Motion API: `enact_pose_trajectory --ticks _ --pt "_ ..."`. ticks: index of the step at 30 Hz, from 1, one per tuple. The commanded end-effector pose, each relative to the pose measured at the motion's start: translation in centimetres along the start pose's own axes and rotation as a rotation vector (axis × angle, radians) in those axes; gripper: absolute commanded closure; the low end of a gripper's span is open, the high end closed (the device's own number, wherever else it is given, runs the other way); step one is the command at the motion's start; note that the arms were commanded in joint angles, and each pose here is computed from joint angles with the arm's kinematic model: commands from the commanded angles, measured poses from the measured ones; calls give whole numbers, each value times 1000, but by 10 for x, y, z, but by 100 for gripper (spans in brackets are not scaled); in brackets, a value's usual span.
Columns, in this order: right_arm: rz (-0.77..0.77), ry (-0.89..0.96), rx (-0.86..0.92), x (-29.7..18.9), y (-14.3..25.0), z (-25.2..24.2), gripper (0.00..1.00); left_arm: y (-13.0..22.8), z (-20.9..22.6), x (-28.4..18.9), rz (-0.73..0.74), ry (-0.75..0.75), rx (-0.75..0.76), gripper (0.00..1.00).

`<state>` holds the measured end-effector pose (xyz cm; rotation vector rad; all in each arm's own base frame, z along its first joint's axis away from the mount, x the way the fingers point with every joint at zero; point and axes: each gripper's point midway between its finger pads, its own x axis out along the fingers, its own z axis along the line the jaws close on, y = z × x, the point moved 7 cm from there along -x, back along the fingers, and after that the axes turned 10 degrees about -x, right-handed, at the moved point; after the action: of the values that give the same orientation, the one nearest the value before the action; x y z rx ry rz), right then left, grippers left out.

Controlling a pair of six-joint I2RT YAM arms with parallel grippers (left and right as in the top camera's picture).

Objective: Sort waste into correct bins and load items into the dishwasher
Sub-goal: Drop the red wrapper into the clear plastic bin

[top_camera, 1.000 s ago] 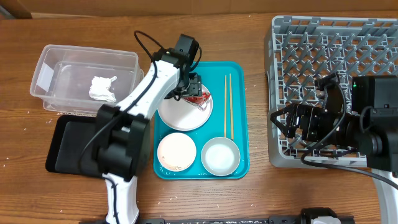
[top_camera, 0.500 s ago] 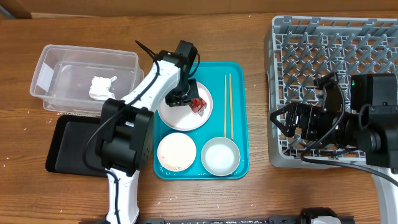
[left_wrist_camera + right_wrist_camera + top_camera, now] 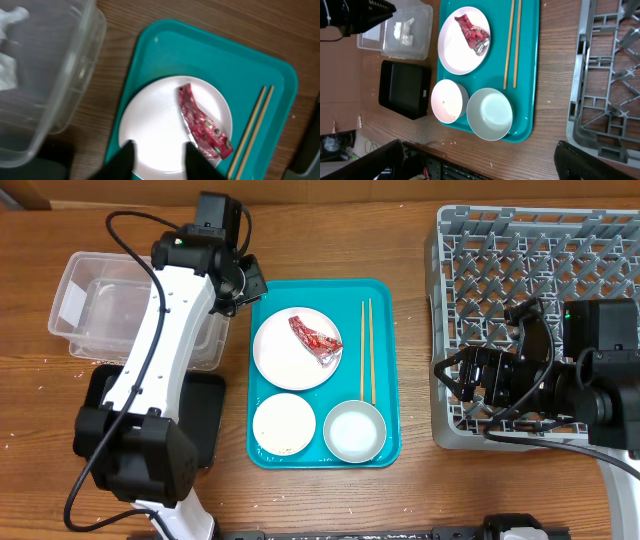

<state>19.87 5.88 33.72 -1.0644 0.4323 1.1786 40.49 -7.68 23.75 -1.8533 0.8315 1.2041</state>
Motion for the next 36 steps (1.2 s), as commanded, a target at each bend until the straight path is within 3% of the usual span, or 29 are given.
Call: enact_pose_trajectory --ticks 1,3,5,14,17,18,20,25,28,33,36 --pt "-6 -8 -15 -2 -1 4 3 35 -38 32 127 55 104 39" --pt "-3 -8 -13 -2 0 4 3 48 -46 51 148 6 105 29" --pt "3 -8 -10 -2 1 3 3 62 -51 71 179 -45 97 27" --pt "-5 -8 -14 -2 0 4 2 91 -45 151 315 -167 47 36" --pt "-4 -8 -14 -2 0 4 2 96 -39 163 340 -198 45 54" --pt "-4 -8 -14 -2 0 4 2 96 -38 164 342 -204 45 80" --pt "-4 -8 -14 -2 0 4 2 94 -40 159 334 -196 45 96" --pt "-4 -8 -14 -2 0 4 2 80 -44 122 279 -156 53 96" --pt "-3 -8 -13 -2 0 4 2 53 -34 73 166 -140 64 96" --pt "-1 -8 -12 -2 0 4 2 -5 18 0 -48 -153 -53 96" --pt "-2 -8 -12 -2 0 4 2 -40 69 -17 -114 -188 -185 96"
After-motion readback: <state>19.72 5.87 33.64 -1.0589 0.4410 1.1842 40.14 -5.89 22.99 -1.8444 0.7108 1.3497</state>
